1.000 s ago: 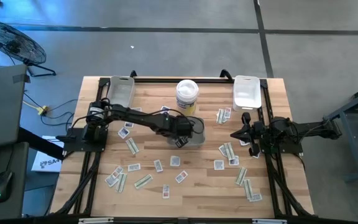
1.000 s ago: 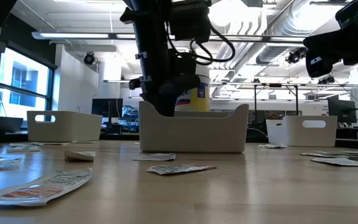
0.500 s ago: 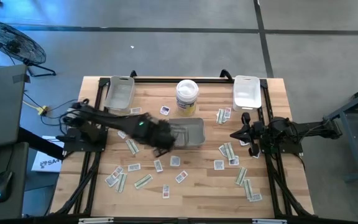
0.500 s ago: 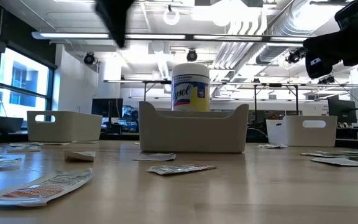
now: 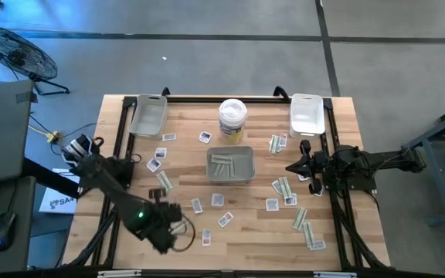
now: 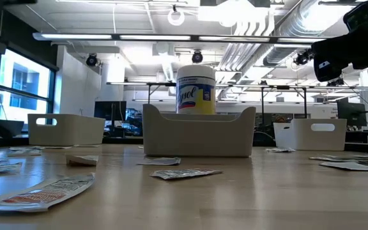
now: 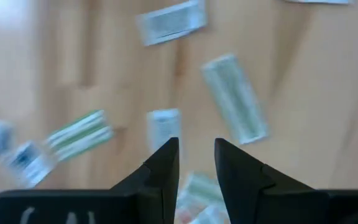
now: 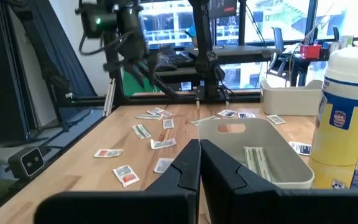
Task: Pick & Place First Aid Supplies
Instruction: Put the bandage into the bottom gray bin
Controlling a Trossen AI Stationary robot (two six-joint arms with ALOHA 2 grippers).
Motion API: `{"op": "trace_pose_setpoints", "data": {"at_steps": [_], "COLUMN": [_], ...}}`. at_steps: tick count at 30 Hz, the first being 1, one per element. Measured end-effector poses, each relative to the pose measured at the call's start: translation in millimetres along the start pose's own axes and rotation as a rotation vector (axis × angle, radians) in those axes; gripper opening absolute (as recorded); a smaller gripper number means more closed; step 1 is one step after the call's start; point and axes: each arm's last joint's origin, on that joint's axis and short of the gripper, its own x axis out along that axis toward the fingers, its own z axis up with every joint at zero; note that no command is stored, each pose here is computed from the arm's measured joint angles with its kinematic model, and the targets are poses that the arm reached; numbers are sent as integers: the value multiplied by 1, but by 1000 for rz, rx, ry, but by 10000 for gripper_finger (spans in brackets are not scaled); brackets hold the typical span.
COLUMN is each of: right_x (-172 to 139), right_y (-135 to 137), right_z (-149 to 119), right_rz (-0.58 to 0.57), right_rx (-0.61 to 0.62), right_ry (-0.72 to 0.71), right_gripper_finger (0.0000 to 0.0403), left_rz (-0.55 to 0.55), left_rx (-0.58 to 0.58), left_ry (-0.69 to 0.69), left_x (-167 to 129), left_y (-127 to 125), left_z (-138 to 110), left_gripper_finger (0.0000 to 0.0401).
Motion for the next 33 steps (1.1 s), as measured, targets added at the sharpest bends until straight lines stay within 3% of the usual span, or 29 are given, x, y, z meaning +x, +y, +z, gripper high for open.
{"op": "trace_pose_setpoints", "data": {"at_steps": [5,8,15,19,22,33], "right_x": [0,0,0,0,0,0], "right_y": [0,0,0,0,0,0], "right_z": [0,0,0,0,0,-1], "right_rz": [0,0,0,-1,0,-1], "right_rx": [0,0,0,0,0,1], "right_ry": [1,1,2,3,3,14], "right_gripper_finger": [5,5,5,5,5,5], "left_rz": [-107,-116,-135,-158,-177,-131], "left_rx": [239,357,543,716,756,844], "left_ry": [-35,-52,-72,-142,-183,-113], "left_x": [32,47,67,73,74,96], "left_y": [-21,-23,-21,-23,-26,-29], "left_z": [-31,-44,-53,-53,-50,-50], "left_gripper_finger": [99,99,99,99,99,99]}}
